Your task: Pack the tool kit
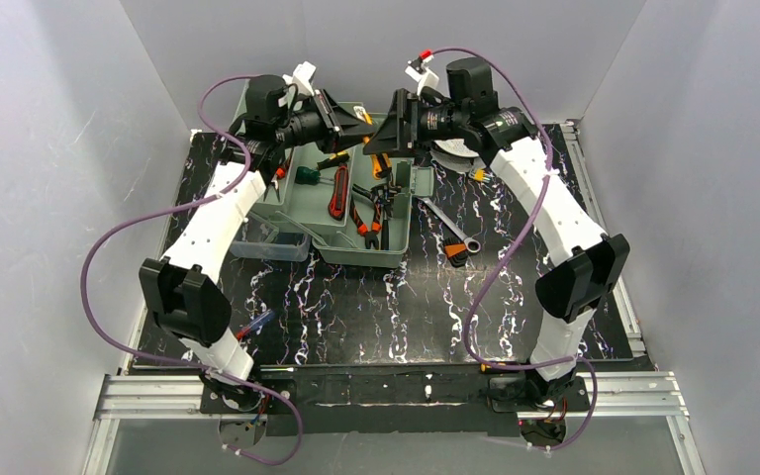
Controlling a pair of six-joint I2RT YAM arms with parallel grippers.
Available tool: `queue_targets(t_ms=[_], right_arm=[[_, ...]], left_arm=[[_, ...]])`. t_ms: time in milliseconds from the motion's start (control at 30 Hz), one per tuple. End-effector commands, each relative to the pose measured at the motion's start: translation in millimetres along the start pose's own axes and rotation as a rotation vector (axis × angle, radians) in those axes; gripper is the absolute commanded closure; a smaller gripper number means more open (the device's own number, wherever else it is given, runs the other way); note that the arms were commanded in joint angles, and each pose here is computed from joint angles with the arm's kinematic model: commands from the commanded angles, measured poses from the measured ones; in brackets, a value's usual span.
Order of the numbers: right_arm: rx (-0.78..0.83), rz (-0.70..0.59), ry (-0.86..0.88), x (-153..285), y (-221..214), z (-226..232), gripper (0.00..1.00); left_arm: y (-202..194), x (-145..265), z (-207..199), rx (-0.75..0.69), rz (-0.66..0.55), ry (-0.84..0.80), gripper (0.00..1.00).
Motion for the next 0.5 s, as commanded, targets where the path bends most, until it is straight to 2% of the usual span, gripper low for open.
queue_targets(t_ms=[0,67,167,300,467], right_arm=[[0.06,-0.072,-0.104,28,4,8,0.24],[0.041,-0.08,-0.19,40,2,-5,0.2],[0.01,-0.094,-0.295,64,-4,-23,0.18],[-0.015,-0.111,-0.406,95,-19,-37,0.16],[-0.038,-0.103,-0.512,115,-39,-55,0.14]], left_arm=[[12,6,-5,-0.087,-0.012,-0.003,1.0],[31,14,11,-0.164,-0.058,0.081,1.0],[66,25,49,-0.259,-0.13,0.29,1.0],[102,25,96,-0.4,-0.155,0.529,1.0],[133,17,115,-0.514,-0.182,0.619,1.0]])
Point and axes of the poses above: each gripper's point midway between its finger pads, its own x axis back along the fingers, its own z axis along the line the jaws close on, y = z × x, the point moved 1 cm from there along x, back along the fingers, and after that the axes turned 1 degree about x, right-handed, at the moved point
